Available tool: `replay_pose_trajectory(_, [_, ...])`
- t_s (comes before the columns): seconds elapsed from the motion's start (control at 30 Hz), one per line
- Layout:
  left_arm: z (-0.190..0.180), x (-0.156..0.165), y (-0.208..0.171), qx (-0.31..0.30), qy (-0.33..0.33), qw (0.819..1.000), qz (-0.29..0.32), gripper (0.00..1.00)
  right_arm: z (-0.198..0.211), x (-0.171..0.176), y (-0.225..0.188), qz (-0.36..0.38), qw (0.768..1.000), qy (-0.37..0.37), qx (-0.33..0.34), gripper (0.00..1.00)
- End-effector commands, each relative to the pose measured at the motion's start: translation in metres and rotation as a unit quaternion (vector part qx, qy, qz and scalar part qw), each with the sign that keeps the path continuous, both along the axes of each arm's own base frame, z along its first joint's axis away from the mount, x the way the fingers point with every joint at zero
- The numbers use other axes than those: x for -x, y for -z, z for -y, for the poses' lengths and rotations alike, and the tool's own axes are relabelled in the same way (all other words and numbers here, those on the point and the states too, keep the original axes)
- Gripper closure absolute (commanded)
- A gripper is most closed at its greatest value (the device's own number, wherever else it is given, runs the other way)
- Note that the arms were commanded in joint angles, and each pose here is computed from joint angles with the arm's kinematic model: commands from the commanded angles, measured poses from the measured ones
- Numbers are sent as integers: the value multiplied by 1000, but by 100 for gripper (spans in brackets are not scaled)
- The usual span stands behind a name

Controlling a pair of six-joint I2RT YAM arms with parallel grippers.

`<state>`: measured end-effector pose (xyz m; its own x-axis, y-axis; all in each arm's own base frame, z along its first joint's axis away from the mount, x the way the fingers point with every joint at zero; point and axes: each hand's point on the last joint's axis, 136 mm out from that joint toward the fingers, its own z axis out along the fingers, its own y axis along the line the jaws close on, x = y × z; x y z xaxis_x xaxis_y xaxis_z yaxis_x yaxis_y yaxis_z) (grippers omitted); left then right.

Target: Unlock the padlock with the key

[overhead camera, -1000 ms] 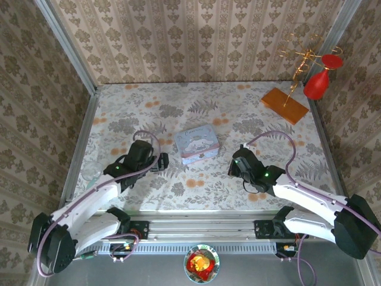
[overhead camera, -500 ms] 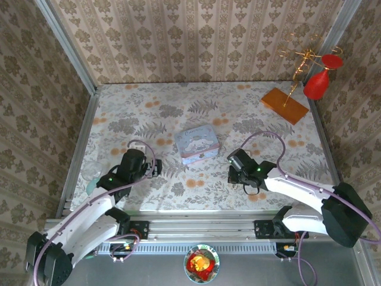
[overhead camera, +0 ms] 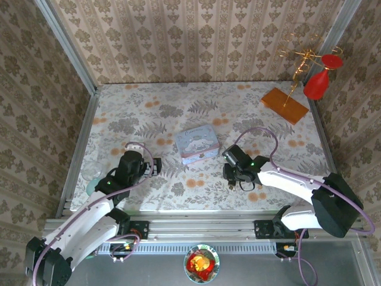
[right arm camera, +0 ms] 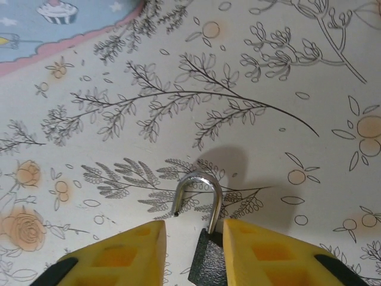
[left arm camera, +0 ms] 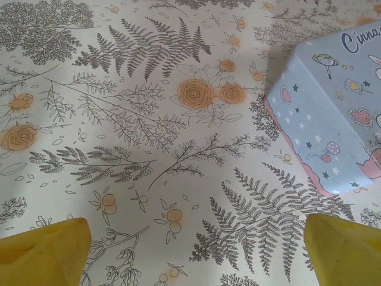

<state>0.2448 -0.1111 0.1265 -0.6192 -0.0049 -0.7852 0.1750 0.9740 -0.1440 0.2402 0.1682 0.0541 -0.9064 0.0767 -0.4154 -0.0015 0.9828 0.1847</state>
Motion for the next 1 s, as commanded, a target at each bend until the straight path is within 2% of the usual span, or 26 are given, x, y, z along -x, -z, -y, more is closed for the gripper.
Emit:
replay_pose_trajectory(0.0, [-5, -3, -1, -6, -6, 1000, 17, 7, 2, -3, -9, 8, 1000, -8, 9, 62])
replay_pose_trajectory(0.17, [-5, -5, -2, -8, -6, 1000, 21, 6, 11, -5, -30, 40, 999, -13, 22, 56])
replay_pose_trajectory(0.27, [-5, -7, -3, -8, -9, 1000, 28, 5, 20, -8, -49, 72, 997, -17, 36, 41])
replay_pose_trajectory(0.3, [-5, -8, -5, -7, -11, 999, 32, 5, 23, -10, -56, 84, 996, -16, 40, 30])
replay_pose_trajectory(0.33, [-6, -9, -6, -8, -15, 999, 35, 4, 27, -10, -62, 94, 994, -17, 47, 2])
replay_pose_trajectory(0.43, [-9, -15, -17, -8, -33, 998, 44, 0, 43, -13, -78, 123, 990, -6, 73, 0])
replay_pose_trajectory(0.67, [-22, -39, -53, -10, -98, 990, 101, 0, 68, -21, -117, 201, 973, 17, 111, 0])
replay_pose_trajectory(0.77, [-25, -53, -63, -42, -107, 985, 131, 0, 75, -21, -128, 226, 966, 16, 124, 0])
replay_pose_trajectory(0.97, [-43, -77, -79, -144, -136, 964, 178, 0, 104, -18, -141, 273, 943, 22, 191, 0])
